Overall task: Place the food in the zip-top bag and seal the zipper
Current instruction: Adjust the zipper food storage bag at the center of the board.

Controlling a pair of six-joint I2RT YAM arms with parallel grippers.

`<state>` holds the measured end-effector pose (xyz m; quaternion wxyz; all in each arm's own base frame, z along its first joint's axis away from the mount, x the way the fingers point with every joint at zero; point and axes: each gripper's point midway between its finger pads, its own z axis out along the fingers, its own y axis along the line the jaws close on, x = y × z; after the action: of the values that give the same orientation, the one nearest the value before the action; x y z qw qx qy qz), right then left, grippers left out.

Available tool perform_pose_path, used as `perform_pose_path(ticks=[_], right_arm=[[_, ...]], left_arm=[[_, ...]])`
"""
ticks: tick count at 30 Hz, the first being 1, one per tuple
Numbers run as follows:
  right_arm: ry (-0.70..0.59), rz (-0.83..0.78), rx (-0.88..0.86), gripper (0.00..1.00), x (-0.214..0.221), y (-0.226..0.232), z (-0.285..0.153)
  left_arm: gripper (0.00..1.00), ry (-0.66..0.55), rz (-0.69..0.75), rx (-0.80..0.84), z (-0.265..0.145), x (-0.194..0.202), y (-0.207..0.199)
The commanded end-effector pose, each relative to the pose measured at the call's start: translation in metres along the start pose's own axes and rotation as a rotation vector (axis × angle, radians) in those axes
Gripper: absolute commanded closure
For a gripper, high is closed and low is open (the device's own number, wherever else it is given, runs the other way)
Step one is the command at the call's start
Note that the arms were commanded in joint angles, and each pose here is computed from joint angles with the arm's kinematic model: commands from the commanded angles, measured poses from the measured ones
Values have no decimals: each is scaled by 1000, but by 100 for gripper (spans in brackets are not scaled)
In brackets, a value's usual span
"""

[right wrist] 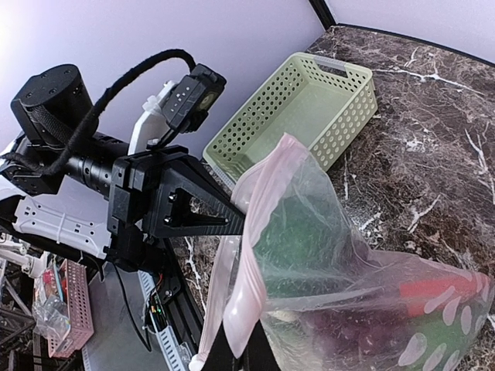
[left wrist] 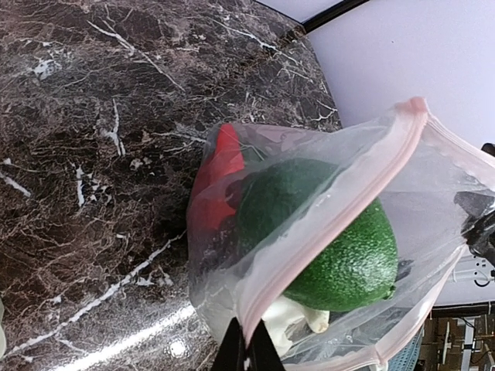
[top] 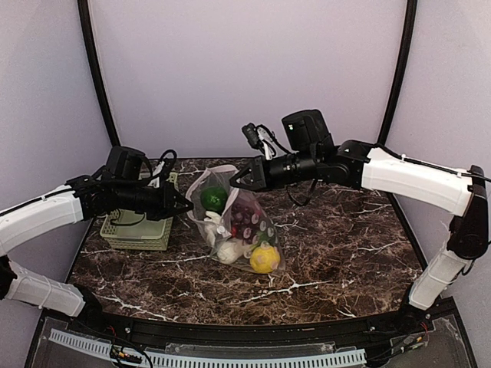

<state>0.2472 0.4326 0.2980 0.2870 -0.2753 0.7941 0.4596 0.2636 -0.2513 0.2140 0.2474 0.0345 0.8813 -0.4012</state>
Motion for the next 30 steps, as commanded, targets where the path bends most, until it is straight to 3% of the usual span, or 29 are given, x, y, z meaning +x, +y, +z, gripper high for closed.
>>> perform_pose_path(ticks=[1,5,11,17,23,26,30], right_arm=[[-107,-72,-35,100,-34,25,-23],[-133,-107,-6,100,-49,27,-29],[-171,-124,-4,97,-71,33,-31],[-179,-128,-17,59,-77,37,-31],[-190,-160,29,28,-67,31,-48],[-187,-182,51,20,-55,27,-58],[-180,-211,71,20,-33,25,-72]], left_arm=[[99,-49,82,146,-16,-20,-42],[99,-99,135,281,-37,-38,-84],[99,-85,99,371,-41,-40,-101],[99,-154,28,348,-38,-46,-88],[99,-262,-66,259,-40,-61,-59],[99,-300,-101,250,-42,-67,-52],[99,-318,-118,260,-44,-72,-53]])
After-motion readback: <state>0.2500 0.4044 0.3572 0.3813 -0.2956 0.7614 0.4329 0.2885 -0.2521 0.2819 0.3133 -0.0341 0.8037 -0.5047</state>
